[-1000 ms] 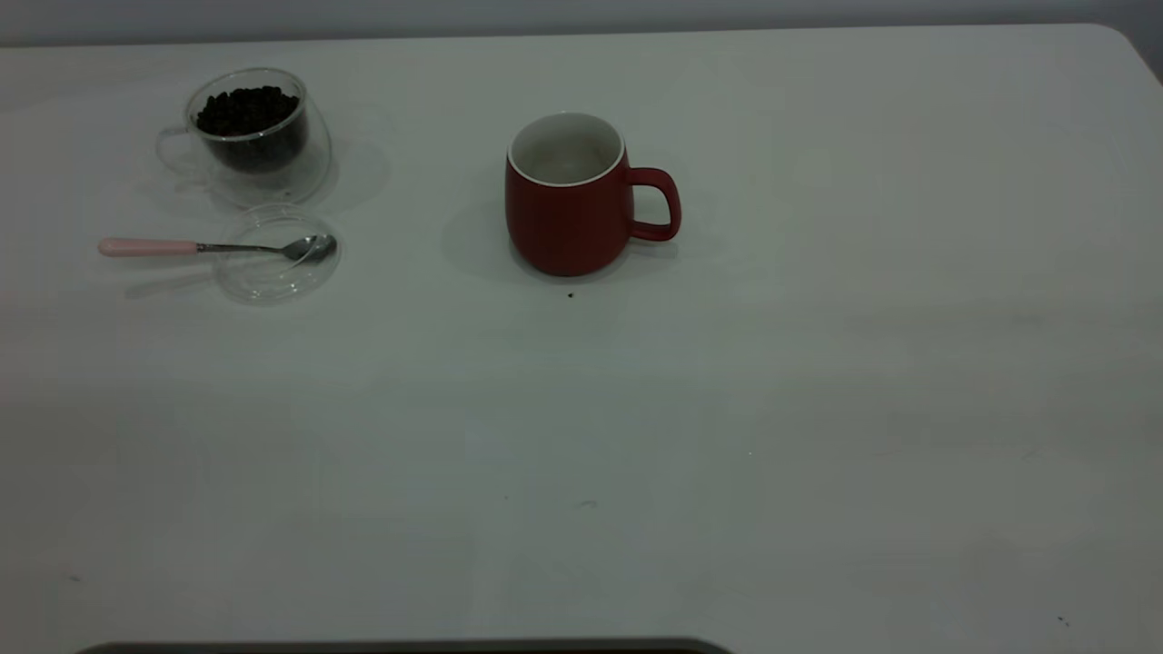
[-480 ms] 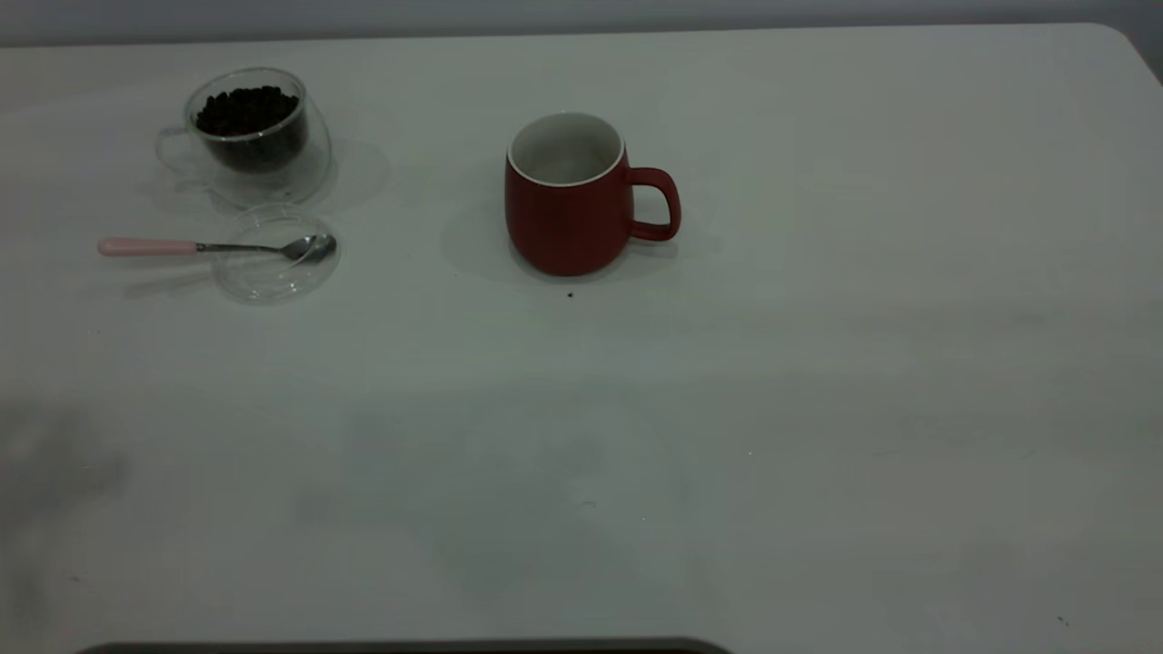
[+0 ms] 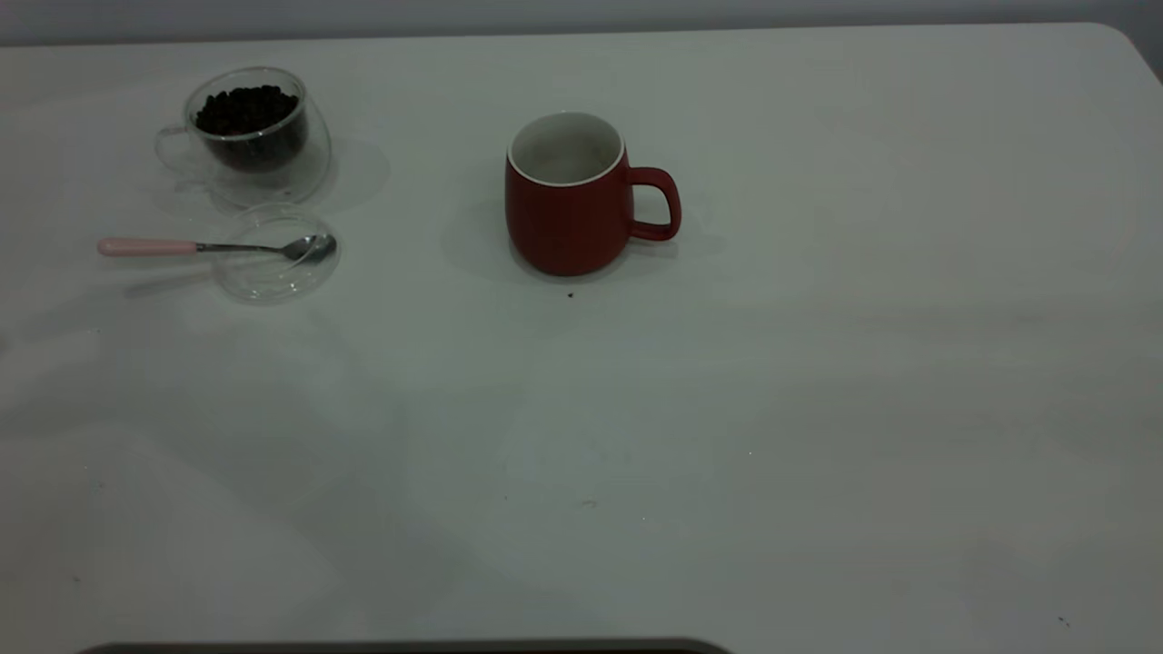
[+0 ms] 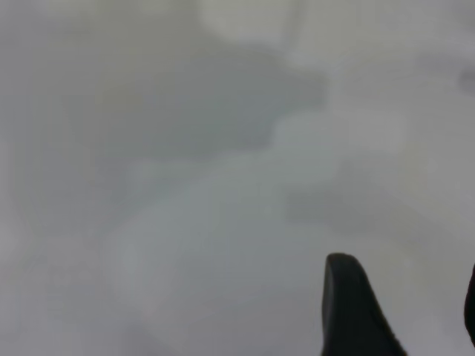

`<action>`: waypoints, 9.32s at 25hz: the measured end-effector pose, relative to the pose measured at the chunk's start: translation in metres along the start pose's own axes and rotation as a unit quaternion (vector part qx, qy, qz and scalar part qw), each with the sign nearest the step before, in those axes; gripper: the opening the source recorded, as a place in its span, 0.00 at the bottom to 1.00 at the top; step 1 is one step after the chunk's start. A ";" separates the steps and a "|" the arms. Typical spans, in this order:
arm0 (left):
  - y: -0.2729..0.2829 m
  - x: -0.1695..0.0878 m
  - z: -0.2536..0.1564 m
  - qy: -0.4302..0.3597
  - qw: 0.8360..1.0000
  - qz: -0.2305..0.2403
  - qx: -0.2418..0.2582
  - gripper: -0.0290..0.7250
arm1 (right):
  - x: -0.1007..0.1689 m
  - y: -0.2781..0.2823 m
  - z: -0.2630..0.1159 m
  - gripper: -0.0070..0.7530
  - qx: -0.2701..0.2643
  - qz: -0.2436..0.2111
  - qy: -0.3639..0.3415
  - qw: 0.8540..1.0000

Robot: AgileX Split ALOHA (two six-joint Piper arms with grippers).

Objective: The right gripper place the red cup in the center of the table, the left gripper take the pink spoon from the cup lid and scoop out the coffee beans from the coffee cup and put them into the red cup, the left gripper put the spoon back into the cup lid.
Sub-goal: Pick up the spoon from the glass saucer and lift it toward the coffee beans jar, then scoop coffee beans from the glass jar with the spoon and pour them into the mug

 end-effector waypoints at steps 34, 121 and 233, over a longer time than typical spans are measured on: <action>-0.116 -0.013 0.036 -0.132 0.946 -0.291 -0.045 0.81 | 0.000 0.000 0.000 0.65 0.000 0.000 0.000 1.000; -0.063 -0.055 0.075 -0.207 0.890 -0.391 -0.113 0.21 | 0.000 0.000 0.000 0.65 0.000 0.000 0.000 1.000; -0.128 -0.186 0.014 -0.203 0.853 -0.475 0.077 0.21 | 0.000 0.000 0.000 0.65 0.001 0.000 0.001 1.000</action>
Point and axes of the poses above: a point on each arm's last joint axis where the gripper is mounted, y pointing back along that axis away from the gripper, x along the wrist's bending axis when the last joint is at zero, z = x × y, the point moved 1 cm from there along -y, pointing out along that axis toward the gripper, and after that the axes turned 3 degrees about -y, right-handed, at the moved point
